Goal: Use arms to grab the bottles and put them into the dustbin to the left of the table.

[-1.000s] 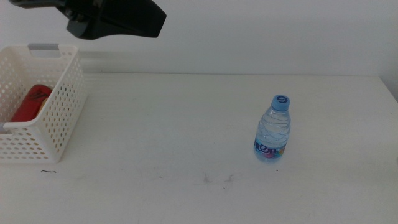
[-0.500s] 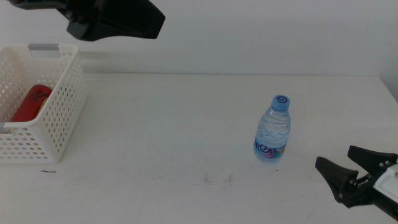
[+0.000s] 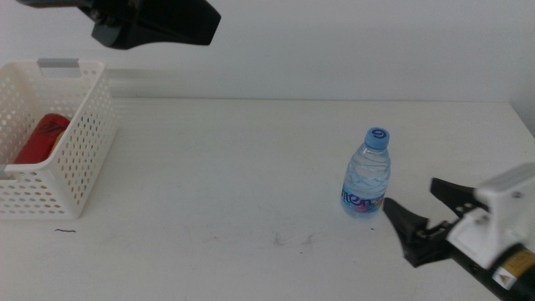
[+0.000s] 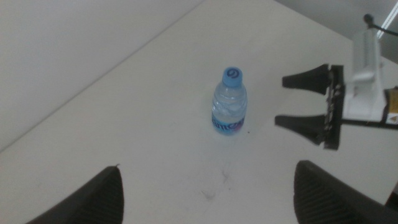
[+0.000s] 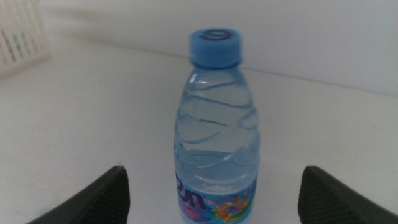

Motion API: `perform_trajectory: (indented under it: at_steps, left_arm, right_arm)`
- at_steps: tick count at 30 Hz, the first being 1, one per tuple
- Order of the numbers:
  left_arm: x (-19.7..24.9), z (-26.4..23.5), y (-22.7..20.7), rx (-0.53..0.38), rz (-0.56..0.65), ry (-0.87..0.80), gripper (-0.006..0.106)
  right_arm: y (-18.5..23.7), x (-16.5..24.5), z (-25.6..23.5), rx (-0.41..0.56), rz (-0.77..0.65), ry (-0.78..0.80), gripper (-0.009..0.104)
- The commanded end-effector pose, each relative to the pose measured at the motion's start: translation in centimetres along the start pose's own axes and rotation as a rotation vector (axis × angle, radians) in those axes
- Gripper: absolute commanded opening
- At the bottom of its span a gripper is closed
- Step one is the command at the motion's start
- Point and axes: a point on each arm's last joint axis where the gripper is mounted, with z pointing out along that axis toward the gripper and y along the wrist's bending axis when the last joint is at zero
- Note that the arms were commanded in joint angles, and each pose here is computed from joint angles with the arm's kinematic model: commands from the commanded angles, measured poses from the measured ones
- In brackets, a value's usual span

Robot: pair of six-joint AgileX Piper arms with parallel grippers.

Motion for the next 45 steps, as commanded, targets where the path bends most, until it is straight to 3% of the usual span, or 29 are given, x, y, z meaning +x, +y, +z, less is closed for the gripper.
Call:
perform_trajectory:
  at_steps: [1,19,21,24,26,35,40,45]
  left_arm:
    - [-0.2,-0.1,0.0,-0.007,-0.004,-0.025,0.094]
    - [-0.7,-0.1,0.2,-0.028,-0.004,-0.075,0.094]
    - [-0.7,-0.1,0.2,-0.028,-0.004,-0.075,0.094]
    - [-0.7,-0.1,0.2,-0.029,-0.004,-0.077,0.094]
    - [-0.7,-0.1,0.2,-0.029,-0.004,-0.077,0.094]
    - [-0.7,-0.1,0.2,-0.029,-0.004,-0.077,0.094]
    - [-0.7,-0.1,0.2,-0.029,-0.004,-0.077,0.094]
    - [-0.7,-0.1,0.2,-0.029,-0.004,-0.077,0.094]
  right_arm:
    - [0.1,0.1,1.0,0.027,-0.078,0.034,0.086]
    - [-0.4,2.6,11.1,0.018,-0.065,0.133,0.083]
    - [-0.3,3.0,11.8,0.006,-0.073,0.14,0.063]
    - [0.7,2.8,12.3,-0.022,-0.087,0.123,-0.004]
    - [1.7,1.7,13.2,-0.034,-0.081,0.076,0.0]
    - [5.3,-5.0,23.0,-0.15,-0.192,0.013,-0.002]
    - [6.0,-4.1,27.6,-0.155,-0.109,-0.023,-0.002]
    - [7.4,-1.9,28.9,-0.185,-0.116,-0.004,-0.001]
